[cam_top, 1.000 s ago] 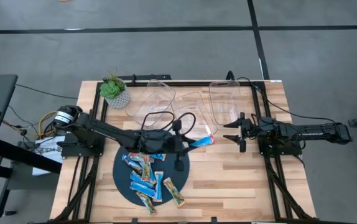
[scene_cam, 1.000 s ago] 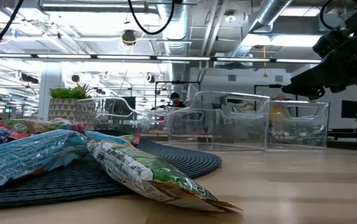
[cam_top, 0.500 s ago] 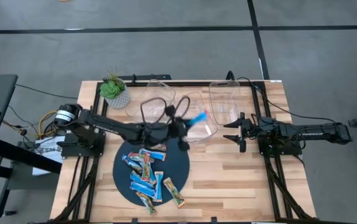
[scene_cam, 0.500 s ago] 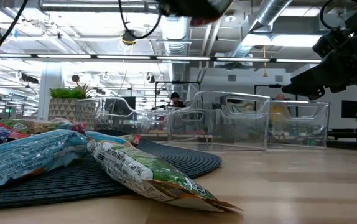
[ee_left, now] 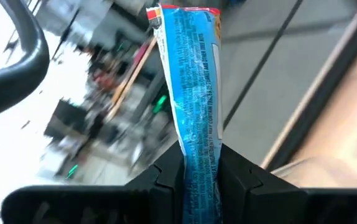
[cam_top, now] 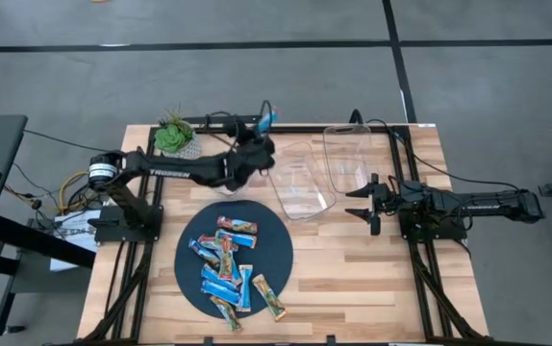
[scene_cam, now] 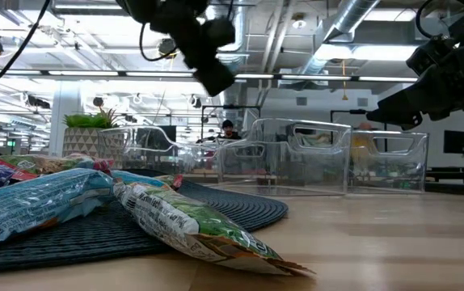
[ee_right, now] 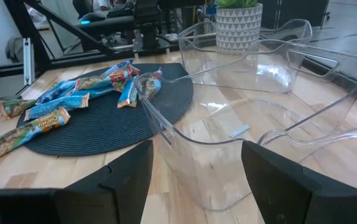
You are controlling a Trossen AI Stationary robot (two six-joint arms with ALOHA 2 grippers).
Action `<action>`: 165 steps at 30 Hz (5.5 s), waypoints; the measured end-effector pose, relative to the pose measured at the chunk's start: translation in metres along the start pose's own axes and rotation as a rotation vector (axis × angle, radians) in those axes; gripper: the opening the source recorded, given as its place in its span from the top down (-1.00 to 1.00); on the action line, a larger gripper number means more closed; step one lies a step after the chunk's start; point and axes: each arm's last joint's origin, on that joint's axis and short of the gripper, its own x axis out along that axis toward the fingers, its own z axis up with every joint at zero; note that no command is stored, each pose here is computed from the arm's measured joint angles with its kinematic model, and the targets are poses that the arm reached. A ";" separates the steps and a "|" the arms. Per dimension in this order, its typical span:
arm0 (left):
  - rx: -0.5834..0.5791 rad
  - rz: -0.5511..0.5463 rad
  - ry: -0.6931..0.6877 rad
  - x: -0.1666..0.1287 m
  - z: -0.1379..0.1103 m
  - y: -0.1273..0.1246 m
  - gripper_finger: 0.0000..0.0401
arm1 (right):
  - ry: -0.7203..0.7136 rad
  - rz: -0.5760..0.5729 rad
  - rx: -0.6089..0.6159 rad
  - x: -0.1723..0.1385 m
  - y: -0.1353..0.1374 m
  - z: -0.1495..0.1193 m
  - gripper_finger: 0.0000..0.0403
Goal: Pick and place Granola Bars by type
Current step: Put the red granola bar into the left transparent bin
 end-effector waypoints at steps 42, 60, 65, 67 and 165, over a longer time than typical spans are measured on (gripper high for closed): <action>-0.222 -0.745 0.633 0.035 -0.089 0.013 0.49 | -0.001 0.000 0.000 0.000 0.000 0.000 -0.19; -0.200 -0.814 0.411 0.005 -0.063 0.016 0.08 | 0.000 0.000 0.000 0.000 0.000 0.000 -0.19; -0.199 -0.866 0.241 -0.027 -0.045 0.025 0.08 | 0.000 0.000 0.000 0.000 0.000 0.000 -0.19; -0.191 -0.900 0.180 -0.044 -0.039 0.029 0.08 | 0.000 0.000 0.000 0.000 0.000 0.000 -0.19; 0.948 -1.379 -0.359 -0.228 -0.111 -0.094 0.94 | 0.000 0.000 0.000 0.000 0.000 0.000 -0.19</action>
